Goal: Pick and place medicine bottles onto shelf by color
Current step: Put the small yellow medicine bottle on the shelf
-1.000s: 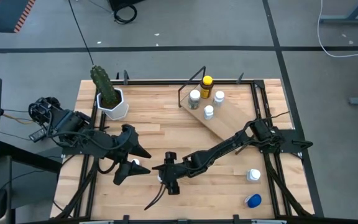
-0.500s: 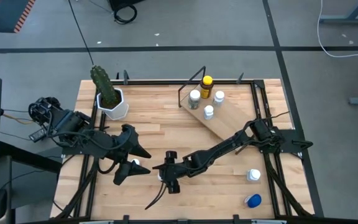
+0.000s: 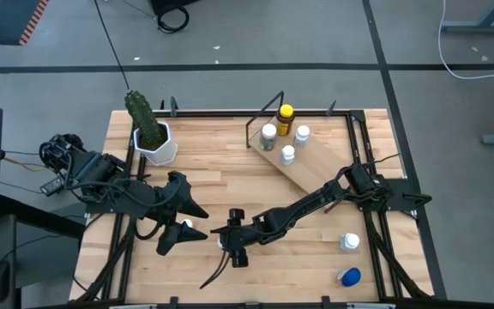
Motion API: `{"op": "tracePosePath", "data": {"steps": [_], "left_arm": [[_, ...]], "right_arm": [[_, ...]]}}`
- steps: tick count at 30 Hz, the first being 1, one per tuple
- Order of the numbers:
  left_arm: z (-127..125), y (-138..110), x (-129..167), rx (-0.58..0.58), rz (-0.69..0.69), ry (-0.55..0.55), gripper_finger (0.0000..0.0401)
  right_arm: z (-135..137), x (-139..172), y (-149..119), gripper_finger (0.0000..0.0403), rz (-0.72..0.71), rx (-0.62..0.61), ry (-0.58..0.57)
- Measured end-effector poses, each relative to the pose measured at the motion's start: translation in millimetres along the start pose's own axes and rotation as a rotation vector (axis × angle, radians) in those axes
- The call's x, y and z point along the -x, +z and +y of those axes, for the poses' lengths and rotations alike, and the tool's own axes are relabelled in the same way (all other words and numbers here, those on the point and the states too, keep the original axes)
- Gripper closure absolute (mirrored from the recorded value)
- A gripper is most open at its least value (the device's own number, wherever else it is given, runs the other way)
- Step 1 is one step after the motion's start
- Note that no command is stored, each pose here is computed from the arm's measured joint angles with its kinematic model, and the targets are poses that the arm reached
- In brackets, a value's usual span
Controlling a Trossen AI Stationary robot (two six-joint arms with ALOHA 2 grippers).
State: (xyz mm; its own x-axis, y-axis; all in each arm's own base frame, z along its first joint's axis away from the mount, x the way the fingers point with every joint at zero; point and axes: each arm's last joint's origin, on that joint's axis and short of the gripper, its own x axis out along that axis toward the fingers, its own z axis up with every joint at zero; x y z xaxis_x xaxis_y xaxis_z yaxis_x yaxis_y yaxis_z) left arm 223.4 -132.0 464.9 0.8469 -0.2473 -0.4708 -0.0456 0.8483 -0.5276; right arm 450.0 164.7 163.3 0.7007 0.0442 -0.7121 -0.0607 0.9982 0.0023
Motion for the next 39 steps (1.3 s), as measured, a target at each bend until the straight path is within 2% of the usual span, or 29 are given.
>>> {"op": "tracePosePath", "data": {"steps": [6,11,17,21,27,31,39], "left_arm": [[0,0,0,-0.009,0.000,0.000,0.0108],[0,0,0,-0.011,0.001,0.001,0.0108],[2,-2,0,-0.019,0.031,0.015,0.0108],[3,-3,0,-0.025,0.041,0.024,0.0108],[3,-4,0,-0.043,0.046,0.028,0.0108],[4,-4,1,-0.047,0.046,0.028,0.0108],[5,-2,5,-0.069,0.035,0.020,0.0108]], "right_arm": [[1,0,0,0.0183,-0.001,-0.012,0.001],[0,6,3,0.0189,-0.002,-0.032,-0.007],[-11,46,14,0.0186,0.048,-0.185,-0.116],[-28,79,21,0.0186,0.085,-0.224,-0.213],[-51,119,29,0.0186,0.065,-0.310,-0.282],[-64,138,22,0.0186,0.076,-0.376,-0.340],[-86,183,-13,0.0186,0.030,-0.571,-0.409]]}}
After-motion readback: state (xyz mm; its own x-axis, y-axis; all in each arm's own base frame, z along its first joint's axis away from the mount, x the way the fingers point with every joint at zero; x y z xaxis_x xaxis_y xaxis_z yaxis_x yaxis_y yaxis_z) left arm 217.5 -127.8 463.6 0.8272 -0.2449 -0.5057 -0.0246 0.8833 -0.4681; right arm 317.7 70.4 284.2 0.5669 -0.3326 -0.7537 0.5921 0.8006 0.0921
